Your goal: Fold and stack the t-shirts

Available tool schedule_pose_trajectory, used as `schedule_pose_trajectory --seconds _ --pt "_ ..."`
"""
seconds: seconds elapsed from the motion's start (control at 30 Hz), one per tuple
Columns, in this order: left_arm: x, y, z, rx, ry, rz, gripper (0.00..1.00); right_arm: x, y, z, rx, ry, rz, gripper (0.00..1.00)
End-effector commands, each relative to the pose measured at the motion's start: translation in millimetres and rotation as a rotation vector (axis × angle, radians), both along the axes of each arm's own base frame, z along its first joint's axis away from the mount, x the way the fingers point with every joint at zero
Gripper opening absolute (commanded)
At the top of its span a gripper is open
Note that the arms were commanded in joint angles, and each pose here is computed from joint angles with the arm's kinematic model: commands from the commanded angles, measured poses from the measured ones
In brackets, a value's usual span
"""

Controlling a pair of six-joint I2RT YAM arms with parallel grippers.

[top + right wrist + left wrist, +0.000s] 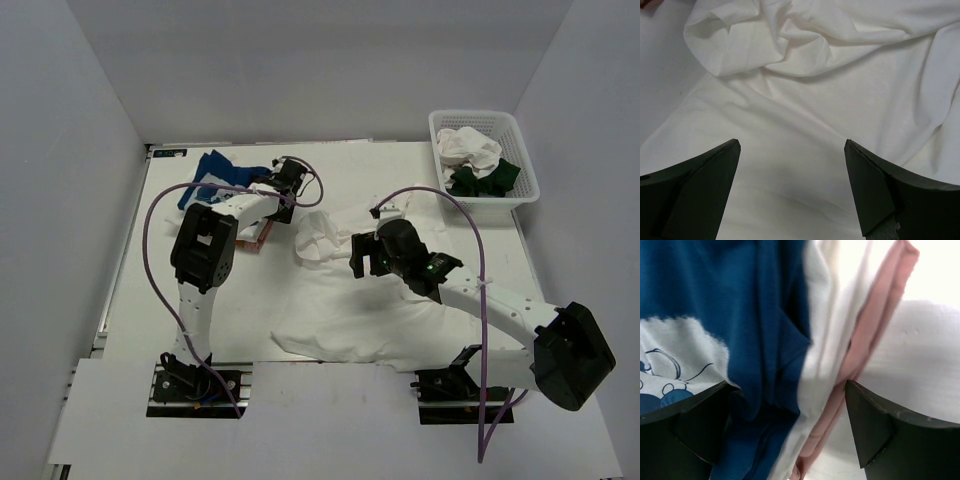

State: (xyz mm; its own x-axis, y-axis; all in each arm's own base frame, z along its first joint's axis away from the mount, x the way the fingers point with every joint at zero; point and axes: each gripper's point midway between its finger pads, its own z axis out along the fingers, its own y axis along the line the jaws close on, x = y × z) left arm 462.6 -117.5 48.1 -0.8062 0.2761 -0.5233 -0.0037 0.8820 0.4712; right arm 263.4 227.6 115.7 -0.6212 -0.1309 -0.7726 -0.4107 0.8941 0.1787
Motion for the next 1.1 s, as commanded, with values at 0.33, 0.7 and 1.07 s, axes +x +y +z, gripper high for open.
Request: schedule_pose_trajectory --seconds 0.33,0.7,1.07 --pt "33 49 -23 -0.039 -0.107 0.237 1.0 13 -11 3 -0.007 -0.031 -0.07 0.9" --pt "96 108 -22 -0.031 -0.221 0.151 1.0 21 -19 -6 -0.004 -0.031 -0.131 0.9" --pt "161 137 -41 0.027 -0.238 -0.03 1.0 40 -20 -17 -0.019 0.008 -0.181 0.9"
